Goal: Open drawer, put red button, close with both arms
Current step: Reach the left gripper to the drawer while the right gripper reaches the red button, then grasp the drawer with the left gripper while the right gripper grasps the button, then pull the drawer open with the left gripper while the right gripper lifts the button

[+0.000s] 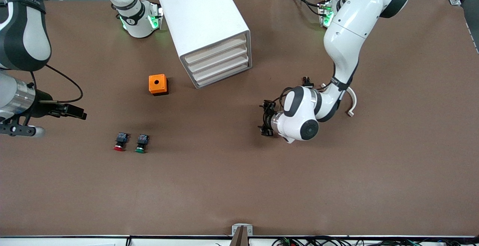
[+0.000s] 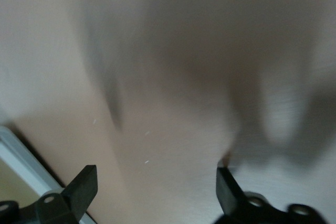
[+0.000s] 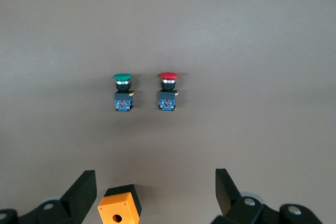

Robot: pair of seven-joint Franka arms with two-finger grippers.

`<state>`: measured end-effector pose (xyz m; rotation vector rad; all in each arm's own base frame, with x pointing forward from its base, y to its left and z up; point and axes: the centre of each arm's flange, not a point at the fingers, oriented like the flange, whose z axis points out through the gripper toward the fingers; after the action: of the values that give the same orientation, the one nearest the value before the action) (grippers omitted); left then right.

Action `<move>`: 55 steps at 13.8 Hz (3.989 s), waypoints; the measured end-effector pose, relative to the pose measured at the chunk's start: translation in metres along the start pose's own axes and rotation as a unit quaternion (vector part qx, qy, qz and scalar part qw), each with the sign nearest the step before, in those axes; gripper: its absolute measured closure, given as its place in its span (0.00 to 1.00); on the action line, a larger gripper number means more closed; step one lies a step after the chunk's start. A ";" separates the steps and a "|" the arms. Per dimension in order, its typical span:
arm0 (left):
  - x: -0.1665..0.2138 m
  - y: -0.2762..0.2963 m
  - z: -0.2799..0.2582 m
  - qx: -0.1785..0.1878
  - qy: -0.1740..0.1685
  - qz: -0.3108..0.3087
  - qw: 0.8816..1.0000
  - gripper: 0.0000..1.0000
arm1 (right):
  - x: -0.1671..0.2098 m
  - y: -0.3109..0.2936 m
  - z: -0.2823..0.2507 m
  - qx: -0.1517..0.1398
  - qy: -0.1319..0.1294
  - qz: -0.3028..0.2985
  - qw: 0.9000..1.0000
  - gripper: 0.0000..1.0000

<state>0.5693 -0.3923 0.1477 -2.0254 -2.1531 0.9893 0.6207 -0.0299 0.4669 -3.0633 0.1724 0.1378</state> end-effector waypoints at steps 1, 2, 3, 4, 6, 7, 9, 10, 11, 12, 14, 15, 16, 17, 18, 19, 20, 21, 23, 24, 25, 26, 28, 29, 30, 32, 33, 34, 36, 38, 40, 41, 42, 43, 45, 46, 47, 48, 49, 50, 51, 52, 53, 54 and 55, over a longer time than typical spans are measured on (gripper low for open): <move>-0.006 -0.004 0.011 0.011 -0.015 -0.024 1.000 0.00 | 0.004 -0.001 0.014 -0.002 -0.010 -0.001 1.000 0.00; -0.013 -0.009 0.020 0.022 -0.028 -0.045 0.998 0.00 | 0.010 -0.002 0.029 -0.006 -0.017 -0.003 1.000 0.00; -0.021 -0.015 0.028 0.031 -0.035 -0.064 0.997 0.00 | 0.015 -0.005 0.045 -0.017 -0.020 -0.009 1.000 0.00; -0.029 -0.022 0.035 0.041 -0.035 -0.083 0.995 0.00 | 0.020 -0.011 0.061 -0.028 -0.019 -0.019 0.999 0.00; -0.041 -0.034 0.043 0.065 -0.026 -0.110 0.991 0.00 | 0.023 -0.027 0.093 -0.040 -0.013 -0.021 0.999 0.00; -0.045 -0.040 0.047 0.082 -0.021 -0.120 0.989 0.00 | 0.021 -0.033 0.106 -0.043 -0.008 -0.014 0.999 0.00; -0.052 -0.054 0.055 0.119 -0.014 -0.143 0.983 0.00 | 0.021 -0.037 0.129 -0.044 0.012 -0.011 0.999 0.00; -0.055 -0.060 0.058 0.139 -0.013 -0.156 0.978 0.00 | 0.021 -0.035 0.140 -0.047 0.020 -0.013 0.999 0.00; -0.057 -0.066 0.060 0.161 -0.014 -0.171 0.972 0.00 | 0.022 -0.032 0.153 -0.050 0.024 -0.013 0.998 0.00; -0.059 -0.070 0.060 0.182 -0.018 -0.183 0.966 0.00 | 0.022 -0.029 0.165 -0.051 0.022 -0.013 0.998 0.00; -0.065 -0.078 0.060 0.219 -0.032 -0.202 0.954 0.00 | 0.022 -0.024 0.191 -0.053 0.007 -0.011 0.998 0.00; -0.067 -0.081 0.059 0.234 -0.037 -0.212 0.948 0.00 | 0.023 -0.023 0.203 -0.054 0.001 -0.010 0.998 0.00; -0.070 -0.084 0.059 0.246 -0.039 -0.223 0.942 0.00 | 0.024 -0.021 0.215 -0.055 -0.004 -0.008 0.998 0.00; -0.073 -0.087 0.058 0.259 -0.041 -0.233 0.937 0.00 | 0.025 -0.017 0.225 -0.056 -0.006 -0.004 0.998 0.00; -0.076 -0.090 0.056 0.271 -0.042 -0.240 0.931 0.00 | 0.027 -0.013 0.233 -0.055 -0.005 0.003 0.998 0.00; -0.080 -0.094 0.056 0.282 -0.041 -0.244 0.927 0.00 | 0.028 -0.008 0.240 -0.055 -0.006 0.009 0.998 0.00; -0.084 -0.099 0.057 0.291 -0.038 -0.247 0.924 0.02 | 0.029 -0.003 0.246 -0.054 -0.005 0.014 0.998 0.00; -0.088 -0.103 0.060 0.297 -0.036 -0.248 0.922 0.03 | 0.030 0.001 0.252 -0.054 -0.002 0.023 0.998 0.00; -0.094 -0.112 0.063 0.309 -0.031 -0.245 0.918 0.06 | 0.032 0.002 0.262 -0.052 0.005 0.056 0.997 0.00; -0.097 -0.116 0.065 0.316 -0.028 -0.242 0.917 0.06 | 0.033 0.001 0.266 -0.052 0.006 0.065 0.997 0.00; -0.099 -0.119 0.066 0.320 -0.027 -0.239 0.916 0.13 | 0.033 0.000 0.270 -0.052 0.006 0.068 0.996 0.00; -0.101 -0.122 0.067 0.324 -0.026 -0.236 0.916 0.24 | 0.033 -0.001 0.273 -0.051 0.006 0.070 0.996 0.00; -0.105 -0.126 0.070 0.328 -0.025 -0.234 0.915 0.30 | 0.033 -0.002 0.278 -0.051 0.008 0.070 0.996 0.00; -0.106 -0.128 0.071 0.330 -0.024 -0.232 0.915 0.43 | 0.033 -0.002 0.281 -0.051 0.007 0.070 0.996 0.00; -0.107 -0.129 0.072 0.330 -0.023 -0.232 0.915 0.56 | 0.033 -0.002 0.284 -0.051 0.005 0.070 0.996 0.00; -0.107 -0.130 0.071 0.332 -0.023 -0.231 0.914 0.76 | 0.032 -0.001 0.289 -0.052 0.002 0.070 0.996 0.00; -0.108 -0.131 0.069 0.338 -0.023 -0.233 0.912 0.86 | 0.032 -0.002 0.290 -0.052 0.002 0.069 0.996 0.00; -0.107 -0.129 0.066 0.339 -0.021 -0.238 0.910 0.86 | 0.032 -0.002 0.291 -0.052 0.001 0.069 0.996 0.00; -0.101 -0.121 0.057 0.338 -0.026 -0.241 0.909 0.86 | 0.032 -0.003 0.291 -0.052 0.001 0.068 0.996 0.00; -0.089 -0.101 0.034 0.330 -0.044 -0.249 0.910 0.86 | 0.032 -0.003 0.292 -0.052 0.000 0.067 0.996 0.03; -0.069 -0.077 0.007 0.319 -0.068 -0.262 0.908 0.86 | 0.032 -0.003 0.293 -0.053 -0.001 0.058 0.997 0.12; -0.061 -0.068 -0.004 0.314 -0.078 -0.265 0.908 0.86 | 0.032 -0.003 0.293 -0.053 -0.002 0.046 0.998 0.25; -0.056 -0.063 -0.010 0.311 -0.085 -0.265 0.909 0.86 | 0.032 -0.003 0.293 -0.053 -0.003 0.035 0.998 0.38; -0.052 -0.059 -0.015 0.309 -0.091 -0.263 0.910 0.86 | 0.032 -0.003 0.293 -0.053 -0.003 0.029 0.998 0.44; -0.045 -0.051 -0.025 0.301 -0.105 -0.254 0.913 0.86 | 0.032 -0.004 0.292 -0.052 -0.002 0.023 0.998 0.52; -0.040 -0.045 -0.033 0.295 -0.114 -0.250 0.915 0.86 | 0.032 -0.005 0.291 -0.052 -0.002 0.022 0.998 0.58; -0.036 -0.040 -0.039 0.290 -0.120 -0.248 0.917 0.86 | 0.032 -0.004 0.291 -0.052 -0.003 0.022 0.998 0.59; -0.032 -0.035 -0.044 0.284 -0.125 -0.245 0.918 0.86 | 0.032 -0.004 0.291 -0.053 -0.006 0.021 0.998 0.59; -0.029 -0.033 -0.047 0.281 -0.129 -0.241 0.920 0.86 | 0.032 -0.004 0.291 -0.053 -0.011 0.020 0.998 0.59; -0.025 -0.030 -0.051 0.277 -0.137 -0.227 0.924 0.80 | 0.031 -0.005 0.290 -0.054 -0.017 0.018 0.998 0.59; -0.020 -0.027 -0.058 0.276 -0.144 -0.214 0.926 0.71 | 0.030 -0.006 0.288 -0.055 -0.024 0.016 0.998 0.59; -0.014 -0.023 -0.066 0.275 -0.150 -0.208 0.927 0.59 | 0.029 -0.010 0.282 -0.056 -0.029 0.014 0.998 0.59; -0.010 -0.021 -0.074 0.274 -0.155 -0.206 0.927 0.49 | 0.029 -0.015 0.273 -0.057 -0.035 0.011 0.998 0.59; -0.006 -0.018 -0.081 0.272 -0.160 -0.205 0.927 0.40 | 0.027 -0.020 0.260 -0.059 -0.043 0.008 0.997 0.59; -0.004 -0.015 -0.088 0.268 -0.164 -0.204 0.927 0.28 | 0.025 -0.025 0.246 -0.061 -0.055 0.005 0.997 0.59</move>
<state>0.5942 -0.3581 0.2260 -1.1755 -1.9972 1.6887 0.6276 0.0111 0.2218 -3.1657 0.1800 0.3292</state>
